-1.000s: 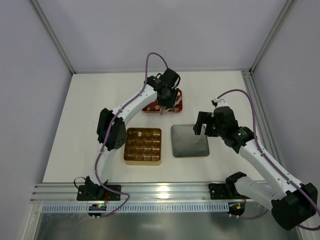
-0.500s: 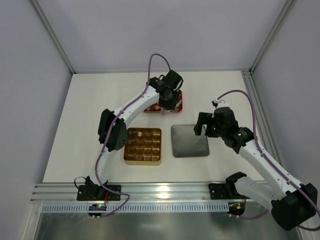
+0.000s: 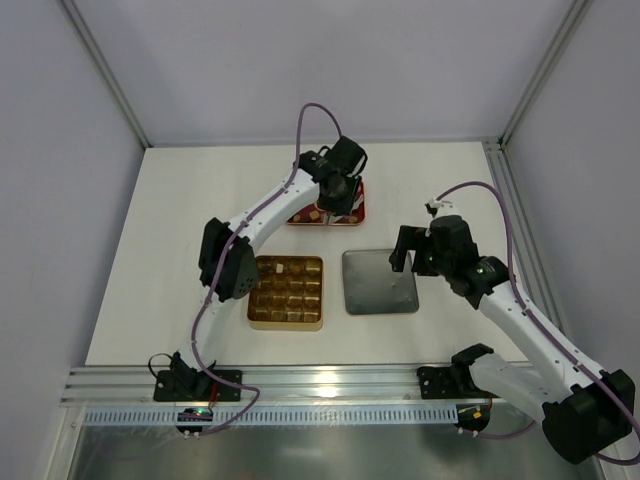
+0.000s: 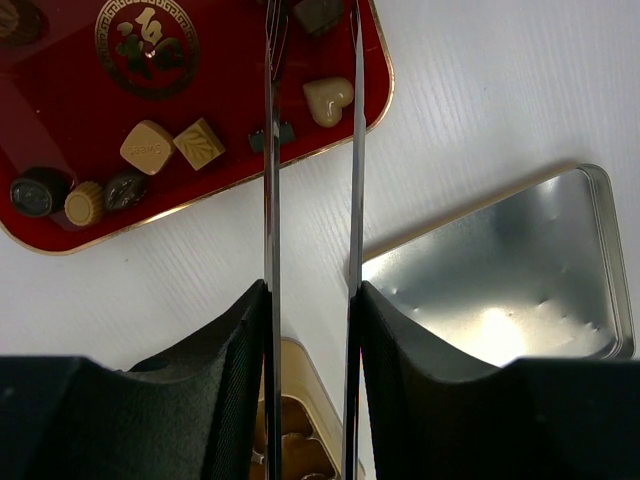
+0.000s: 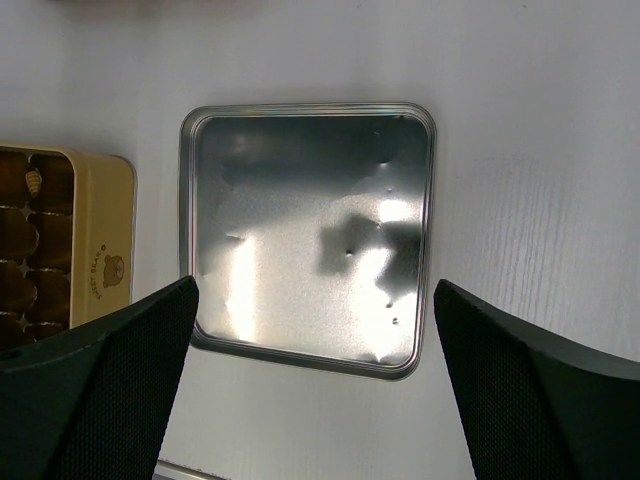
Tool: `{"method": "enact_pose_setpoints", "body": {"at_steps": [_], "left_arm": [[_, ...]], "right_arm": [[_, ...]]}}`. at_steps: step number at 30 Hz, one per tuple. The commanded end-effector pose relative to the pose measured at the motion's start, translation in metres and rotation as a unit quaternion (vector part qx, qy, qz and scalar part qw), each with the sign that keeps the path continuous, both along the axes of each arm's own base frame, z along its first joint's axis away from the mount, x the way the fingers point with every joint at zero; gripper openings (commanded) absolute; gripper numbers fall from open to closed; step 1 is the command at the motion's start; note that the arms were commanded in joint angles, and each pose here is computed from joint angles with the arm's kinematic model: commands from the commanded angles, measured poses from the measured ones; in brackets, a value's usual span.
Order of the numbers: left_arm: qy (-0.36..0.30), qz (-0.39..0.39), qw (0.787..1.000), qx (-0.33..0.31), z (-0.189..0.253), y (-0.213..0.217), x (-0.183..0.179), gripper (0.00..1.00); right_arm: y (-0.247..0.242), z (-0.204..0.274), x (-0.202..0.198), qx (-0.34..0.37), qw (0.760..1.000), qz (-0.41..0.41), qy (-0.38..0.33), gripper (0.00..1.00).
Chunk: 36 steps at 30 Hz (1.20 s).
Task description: Pack the chocolate
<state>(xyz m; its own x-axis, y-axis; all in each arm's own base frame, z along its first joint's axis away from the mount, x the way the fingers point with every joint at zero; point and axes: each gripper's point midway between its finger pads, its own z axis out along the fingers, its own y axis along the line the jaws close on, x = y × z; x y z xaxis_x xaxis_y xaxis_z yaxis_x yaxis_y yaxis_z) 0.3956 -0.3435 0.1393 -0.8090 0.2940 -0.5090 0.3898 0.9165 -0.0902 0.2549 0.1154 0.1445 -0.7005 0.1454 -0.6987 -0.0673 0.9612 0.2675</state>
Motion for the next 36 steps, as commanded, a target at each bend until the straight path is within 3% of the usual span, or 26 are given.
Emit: {"method": "enact_pose_setpoints", "body": {"at_steps": [1, 27, 36], "left_arm": [[-0.013, 0.001, 1.0, -0.008, 0.012, -0.003, 0.002, 0.39], [-0.01, 0.009, 1.0, -0.005, -0.001, -0.006, 0.006, 0.35], [-0.043, 0.015, 0.999, 0.0, 0.024, 0.002, 0.011, 0.3]], "right_arm": [[0.0, 0.008, 0.003, 0.006, 1.0, 0.002, -0.02, 1.0], [-0.002, 0.005, 0.002, 0.008, 1.0, 0.0, -0.016, 1.0], [-0.002, 0.005, 0.002, 0.009, 1.0, 0.001, -0.017, 1.0]]}}
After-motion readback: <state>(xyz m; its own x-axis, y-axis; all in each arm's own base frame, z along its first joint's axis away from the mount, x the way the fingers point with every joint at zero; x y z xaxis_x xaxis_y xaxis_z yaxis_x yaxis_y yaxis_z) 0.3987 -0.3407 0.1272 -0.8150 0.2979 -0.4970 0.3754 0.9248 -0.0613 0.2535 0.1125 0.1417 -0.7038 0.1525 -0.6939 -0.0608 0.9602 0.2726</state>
